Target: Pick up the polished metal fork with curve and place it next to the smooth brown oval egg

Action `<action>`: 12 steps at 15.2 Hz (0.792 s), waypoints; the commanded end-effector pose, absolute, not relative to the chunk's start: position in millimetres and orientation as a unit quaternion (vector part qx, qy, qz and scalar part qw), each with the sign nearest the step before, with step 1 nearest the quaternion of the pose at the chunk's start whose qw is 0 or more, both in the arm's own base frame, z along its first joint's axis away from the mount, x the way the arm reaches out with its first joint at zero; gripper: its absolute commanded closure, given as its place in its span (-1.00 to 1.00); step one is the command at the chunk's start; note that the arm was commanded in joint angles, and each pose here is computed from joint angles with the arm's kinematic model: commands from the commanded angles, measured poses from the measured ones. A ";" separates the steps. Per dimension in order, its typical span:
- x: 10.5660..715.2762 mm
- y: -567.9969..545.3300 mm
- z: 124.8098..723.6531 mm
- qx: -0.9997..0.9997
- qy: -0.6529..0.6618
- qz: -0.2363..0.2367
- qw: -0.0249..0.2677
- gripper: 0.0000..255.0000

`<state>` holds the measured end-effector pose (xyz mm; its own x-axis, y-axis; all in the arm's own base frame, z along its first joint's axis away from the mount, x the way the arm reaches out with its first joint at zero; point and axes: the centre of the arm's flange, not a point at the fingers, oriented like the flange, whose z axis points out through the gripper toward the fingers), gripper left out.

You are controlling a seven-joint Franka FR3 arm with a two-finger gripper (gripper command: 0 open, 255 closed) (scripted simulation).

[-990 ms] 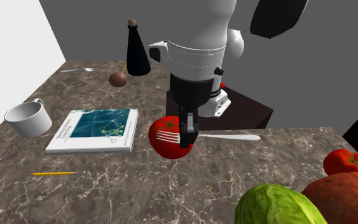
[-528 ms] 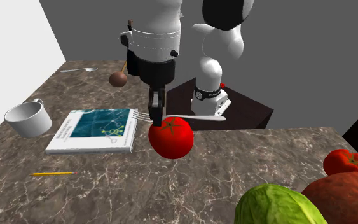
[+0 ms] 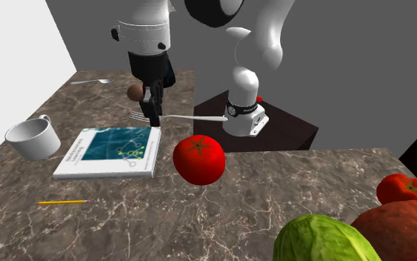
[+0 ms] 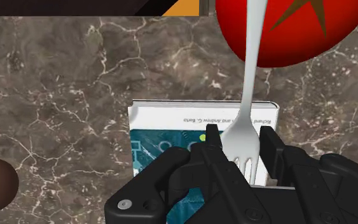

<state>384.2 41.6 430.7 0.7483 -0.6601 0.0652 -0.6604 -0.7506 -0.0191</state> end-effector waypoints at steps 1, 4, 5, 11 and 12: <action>383.3 12.2 430.3 0.935 -0.352 0.034 0.003 1.00; 385.0 -27.3 430.4 0.935 -0.352 0.034 0.003 1.00; 385.6 -40.5 430.5 0.935 -0.352 0.034 0.003 1.00; 389.1 -119.7 430.7 0.935 -0.352 0.034 0.003 1.00; 389.7 -132.8 430.7 0.935 -0.352 0.034 0.003 1.00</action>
<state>390.1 -120.8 432.1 0.7485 -0.6600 0.0651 -0.6603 -0.7507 -0.0194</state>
